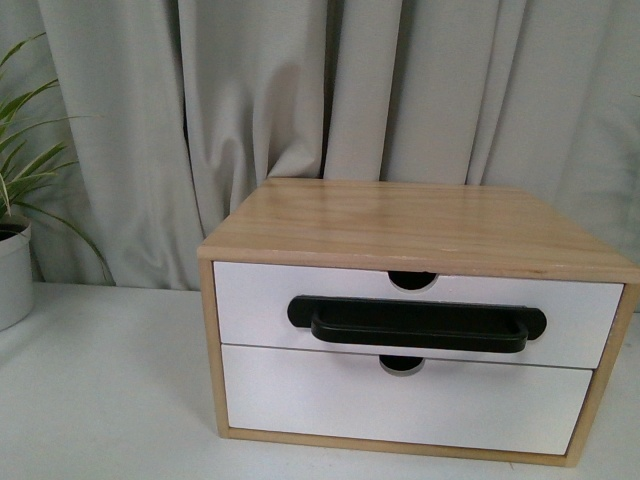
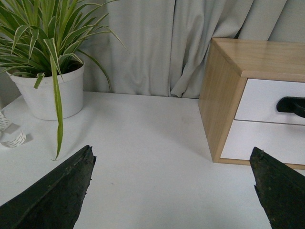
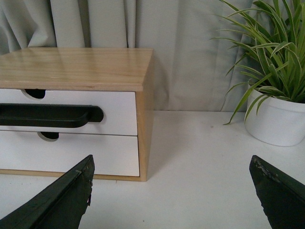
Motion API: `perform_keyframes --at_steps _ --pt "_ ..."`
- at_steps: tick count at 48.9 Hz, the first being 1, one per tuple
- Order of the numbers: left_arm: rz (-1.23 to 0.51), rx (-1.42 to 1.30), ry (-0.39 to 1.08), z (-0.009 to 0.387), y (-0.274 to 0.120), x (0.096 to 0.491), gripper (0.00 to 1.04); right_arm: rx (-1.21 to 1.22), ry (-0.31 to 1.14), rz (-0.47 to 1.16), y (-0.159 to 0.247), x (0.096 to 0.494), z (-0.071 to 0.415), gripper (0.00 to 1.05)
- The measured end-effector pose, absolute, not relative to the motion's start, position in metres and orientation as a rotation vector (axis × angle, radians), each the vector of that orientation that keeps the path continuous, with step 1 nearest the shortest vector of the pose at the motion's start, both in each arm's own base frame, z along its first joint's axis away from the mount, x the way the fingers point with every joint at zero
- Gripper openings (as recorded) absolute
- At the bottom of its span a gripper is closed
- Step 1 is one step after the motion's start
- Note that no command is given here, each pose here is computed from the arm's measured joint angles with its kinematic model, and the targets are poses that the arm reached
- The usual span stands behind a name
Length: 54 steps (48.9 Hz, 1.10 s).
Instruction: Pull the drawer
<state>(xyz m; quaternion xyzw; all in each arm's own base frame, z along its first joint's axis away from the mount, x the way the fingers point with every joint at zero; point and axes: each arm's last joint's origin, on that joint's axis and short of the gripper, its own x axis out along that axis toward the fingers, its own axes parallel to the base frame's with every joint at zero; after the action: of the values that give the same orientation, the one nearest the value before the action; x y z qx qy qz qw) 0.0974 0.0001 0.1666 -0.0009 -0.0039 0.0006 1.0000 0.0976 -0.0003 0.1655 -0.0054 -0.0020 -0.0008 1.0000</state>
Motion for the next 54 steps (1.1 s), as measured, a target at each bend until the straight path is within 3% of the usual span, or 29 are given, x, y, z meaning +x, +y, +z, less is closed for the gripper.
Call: perform_keyframes --at_steps 54 --pt "0.001 -0.002 -0.008 0.1666 0.0001 0.0974 0.98 -0.011 -0.004 -0.002 -0.0003 0.0976 0.1655 0.96"
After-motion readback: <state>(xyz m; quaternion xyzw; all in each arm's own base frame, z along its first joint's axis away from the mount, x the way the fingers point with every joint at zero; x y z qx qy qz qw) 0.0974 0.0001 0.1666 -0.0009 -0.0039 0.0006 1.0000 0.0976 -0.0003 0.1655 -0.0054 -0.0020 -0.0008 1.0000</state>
